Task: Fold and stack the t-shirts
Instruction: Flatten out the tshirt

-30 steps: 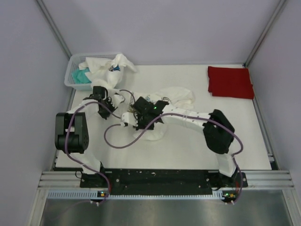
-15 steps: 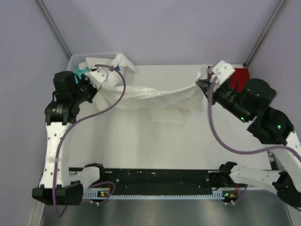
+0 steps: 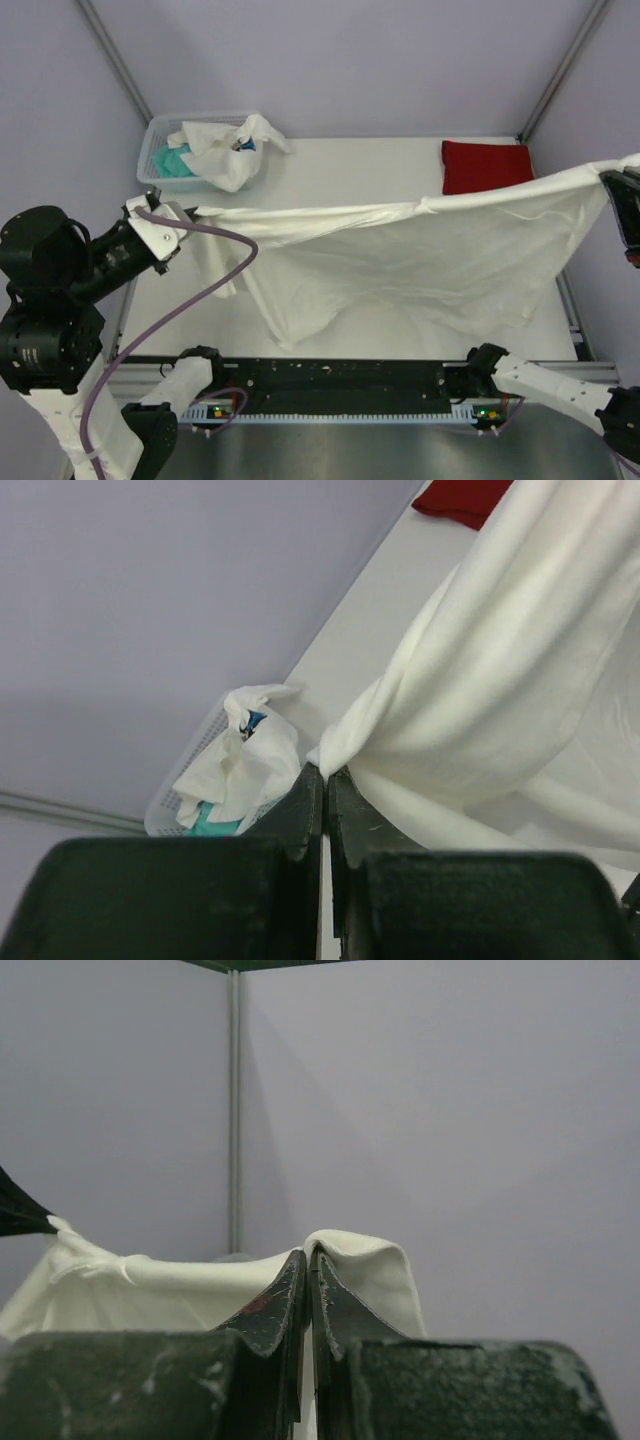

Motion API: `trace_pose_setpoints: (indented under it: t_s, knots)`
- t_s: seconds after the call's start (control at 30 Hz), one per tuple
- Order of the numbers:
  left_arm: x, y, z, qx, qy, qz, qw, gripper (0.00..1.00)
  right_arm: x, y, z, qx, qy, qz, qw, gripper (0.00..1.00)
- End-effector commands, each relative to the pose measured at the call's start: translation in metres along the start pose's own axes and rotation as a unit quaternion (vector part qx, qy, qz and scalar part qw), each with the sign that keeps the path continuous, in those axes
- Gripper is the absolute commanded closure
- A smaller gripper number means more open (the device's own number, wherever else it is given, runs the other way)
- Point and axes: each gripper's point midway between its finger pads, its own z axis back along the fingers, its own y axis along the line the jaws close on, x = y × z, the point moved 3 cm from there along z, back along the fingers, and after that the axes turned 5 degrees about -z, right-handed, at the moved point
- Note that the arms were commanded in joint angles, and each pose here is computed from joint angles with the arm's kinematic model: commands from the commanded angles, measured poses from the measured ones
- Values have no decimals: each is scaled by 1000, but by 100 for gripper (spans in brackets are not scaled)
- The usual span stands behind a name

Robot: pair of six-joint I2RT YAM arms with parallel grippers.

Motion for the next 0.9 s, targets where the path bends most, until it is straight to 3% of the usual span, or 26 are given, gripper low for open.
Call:
trace_pose_setpoints:
  t_s: [0.0, 0.23, 0.4, 0.57, 0.67, 0.73, 0.77, 0.8, 0.83, 0.87]
  knots:
    - [-11, -21, -3, -54, 17, 53, 997, 100, -22, -10, -34, -41, 47, 21, 998, 100]
    - [-99, -5, -72, -56, 110, 143, 982, 100, -107, -55, -126, -174, 172, 153, 957, 100]
    - [-180, -17, -130, -114, 175, 196, 958, 100, -202, -111, -189, -173, 229, 94, 953, 100]
    - [-248, -11, -202, -145, 228, 228, 935, 100, -348, -175, -246, -185, 329, 106, 920, 100]
    - [-279, 21, -243, -104, 268, 225, 931, 100, -406, -214, -268, -221, 350, 100, 905, 100]
    - [-303, 50, -271, -52, 297, 229, 925, 89, -437, -236, -272, -252, 356, 89, 895, 100]
    - [-313, 63, -281, -28, 312, 224, 923, 74, -450, -246, -272, -263, 359, 83, 892, 87]
    - [-319, 73, -286, -10, 324, 222, 920, 61, -463, -253, -270, -271, 365, 74, 888, 63]
    - [-323, 81, -290, 4, 334, 220, 916, 52, -474, -257, -264, -275, 377, 65, 882, 45]
    - [-321, 86, -291, 7, 336, 215, 917, 49, -483, -257, -258, -273, 390, 56, 877, 34]
